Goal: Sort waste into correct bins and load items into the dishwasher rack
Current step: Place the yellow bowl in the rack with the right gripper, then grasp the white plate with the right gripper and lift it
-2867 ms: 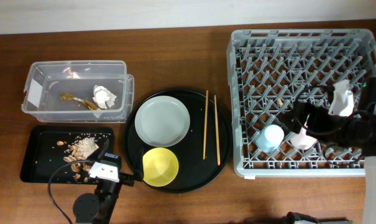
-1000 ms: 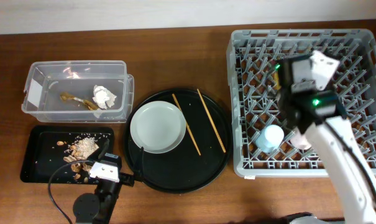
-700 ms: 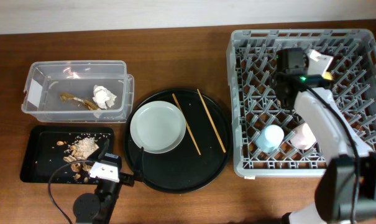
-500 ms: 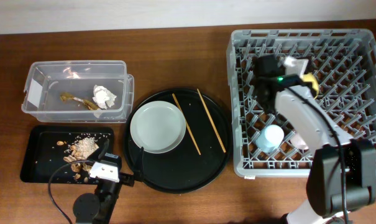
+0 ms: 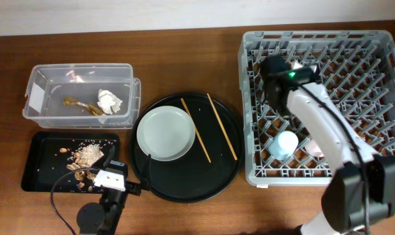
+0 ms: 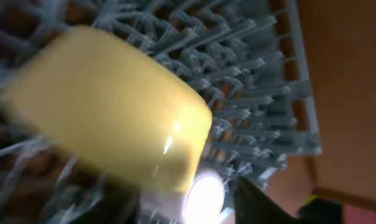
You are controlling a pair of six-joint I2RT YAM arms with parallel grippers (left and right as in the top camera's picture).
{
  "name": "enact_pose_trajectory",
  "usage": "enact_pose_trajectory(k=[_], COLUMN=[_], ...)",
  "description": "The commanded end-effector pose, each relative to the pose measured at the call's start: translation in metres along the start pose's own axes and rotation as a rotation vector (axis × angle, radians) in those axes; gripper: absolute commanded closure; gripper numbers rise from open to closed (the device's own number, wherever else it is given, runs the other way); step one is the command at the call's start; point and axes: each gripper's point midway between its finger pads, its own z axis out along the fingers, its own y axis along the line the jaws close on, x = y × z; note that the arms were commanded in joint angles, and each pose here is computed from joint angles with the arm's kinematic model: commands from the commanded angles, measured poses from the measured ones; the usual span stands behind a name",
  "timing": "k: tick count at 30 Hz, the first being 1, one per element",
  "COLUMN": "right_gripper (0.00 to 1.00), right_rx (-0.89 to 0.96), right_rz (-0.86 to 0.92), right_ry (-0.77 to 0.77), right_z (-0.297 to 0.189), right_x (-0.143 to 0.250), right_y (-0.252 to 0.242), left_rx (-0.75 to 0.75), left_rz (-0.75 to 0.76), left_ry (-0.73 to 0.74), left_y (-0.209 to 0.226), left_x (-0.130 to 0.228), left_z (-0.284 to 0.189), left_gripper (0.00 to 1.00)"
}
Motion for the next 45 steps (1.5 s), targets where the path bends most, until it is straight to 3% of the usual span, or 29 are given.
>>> enact_pose_trajectory(k=[1, 3, 5, 17, 22, 26, 29, 31, 37, 41, 45], right_gripper=[0.5, 0.49, 0.49, 0.46, 0.51, 0.79, 0.96, 0.96, 0.96, 0.96, 0.96], right_rx=[-0.461, -0.745, -0.874, -0.998, -0.99, -0.981, -0.971, -0.976, -0.946, -0.78, -0.508], right_rz=[-0.004, -0.084, -0.139, -0.33, -0.22, -0.178, -0.177, -0.169, -0.158, 0.025, 0.204], right_ry=[-0.011, 0.031, 0.077, 0.17, 0.29, 0.392, 0.425, 0.403, 0.066, -0.199, -0.434], right_z=[-0.074, -0.116, -0.137, -0.158, -0.13, -0.114, -0.115, -0.121, -0.152, -0.154, -0.132], right_x=[-0.009, 0.005, 0.021, 0.123, 0.149, 0.165, 0.17, 0.163, 0.102, 0.032, -0.035], right_y=[0.043, 0.086, 0.114, 0.263, 0.314, 0.335, 0.33, 0.323, 0.271, 0.174, 0.047], left_rx=[0.001, 0.001, 0.001, 0.001, 0.001, 0.001, 0.0, 0.001, 0.001, 0.001, 0.001], left_rz=[-0.007, -0.008, -0.007, -0.007, -0.007, -0.008, -0.007, -0.008, -0.007, -0.007, -0.007], left_ry=[0.004, 0.004, 0.004, 0.004, 0.004, 0.004, 0.004, 0.004, 0.004, 0.004, 0.004], left_y=[0.0, 0.0, 0.0, 0.0, 0.0, 0.0, 0.0, 0.0, 0.0, 0.0, 0.0], left_x=[0.002, 0.002, 0.002, 0.002, 0.002, 0.002, 0.002, 0.002, 0.002, 0.002, 0.002], left_z=[0.0, 0.0, 0.0, 0.0, 0.0, 0.0, 0.0, 0.0, 0.0, 0.0, 0.0], left_gripper=[0.01, 0.01, 0.01, 0.01, 0.01, 0.01, 0.01, 0.01, 0.01, 0.01, 0.01])
